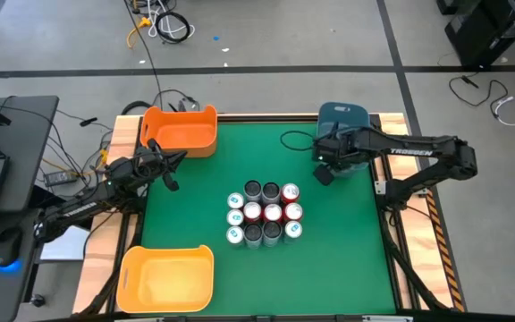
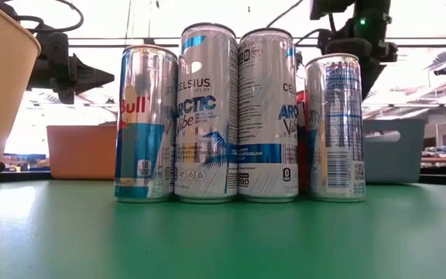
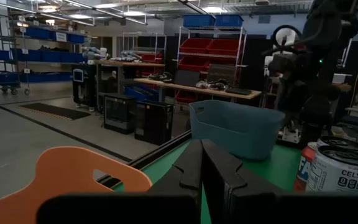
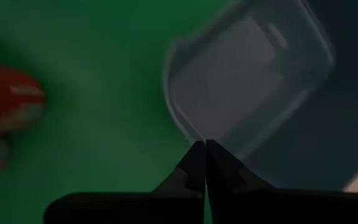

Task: Sort soda cans
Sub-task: Adjust the blue bin, then put the white-blue soda can into the blue bin

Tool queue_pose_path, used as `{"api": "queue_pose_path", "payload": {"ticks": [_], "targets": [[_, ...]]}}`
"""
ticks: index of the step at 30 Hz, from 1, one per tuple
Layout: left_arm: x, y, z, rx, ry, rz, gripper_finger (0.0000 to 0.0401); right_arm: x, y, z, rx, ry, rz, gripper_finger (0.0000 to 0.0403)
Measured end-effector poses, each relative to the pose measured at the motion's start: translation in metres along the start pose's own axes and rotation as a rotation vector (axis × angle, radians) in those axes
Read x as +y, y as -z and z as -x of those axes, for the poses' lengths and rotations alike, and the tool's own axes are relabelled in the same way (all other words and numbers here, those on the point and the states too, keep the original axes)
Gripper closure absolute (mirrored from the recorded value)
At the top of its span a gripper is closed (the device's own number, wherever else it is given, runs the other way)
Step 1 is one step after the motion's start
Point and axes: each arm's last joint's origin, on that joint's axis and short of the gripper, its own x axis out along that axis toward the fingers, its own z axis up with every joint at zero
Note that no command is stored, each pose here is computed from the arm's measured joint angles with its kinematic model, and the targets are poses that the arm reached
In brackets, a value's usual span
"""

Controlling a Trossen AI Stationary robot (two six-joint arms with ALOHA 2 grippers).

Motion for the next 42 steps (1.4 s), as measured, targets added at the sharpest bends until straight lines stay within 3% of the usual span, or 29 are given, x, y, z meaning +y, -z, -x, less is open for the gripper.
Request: {"api": "queue_pose_path", "payload": {"ticks": [5, 11, 15, 23, 32, 42], "targets": [[0.0, 0.0, 0.0, 0.0, 0.0, 0.0, 0.0391, 0.008, 0.0, -0.009, 0.022, -0.006, 0.016, 0.0402], [0.0, 0.0, 0.0, 0.0, 0.0, 0.0, 0.0391, 0.032, -0.005, -0.026, -0.036, -0.145, -0.012, 0.0402], [0.0, 0.0, 0.0, 0.0, 0.0, 0.0, 0.0391, 0.032, -0.006, -0.04, -0.02, -0.033, -0.04, 0.0402], [0.0, 0.0, 0.0, 0.0, 0.0, 0.0, 0.0391, 0.025, -0.002, -0.048, 0.081, 0.079, -0.023, 0.0402], [0.0, 0.0, 0.0, 0.0, 0.0, 0.0, 0.0391, 0.016, 0.003, -0.035, 0.069, 0.08, -0.024, 0.0402], [0.0, 0.0, 0.0, 0.0, 0.0, 0.0, 0.0391, 0.019, -0.01, 0.023, -0.158, -0.086, 0.064, 0.0394]]}}
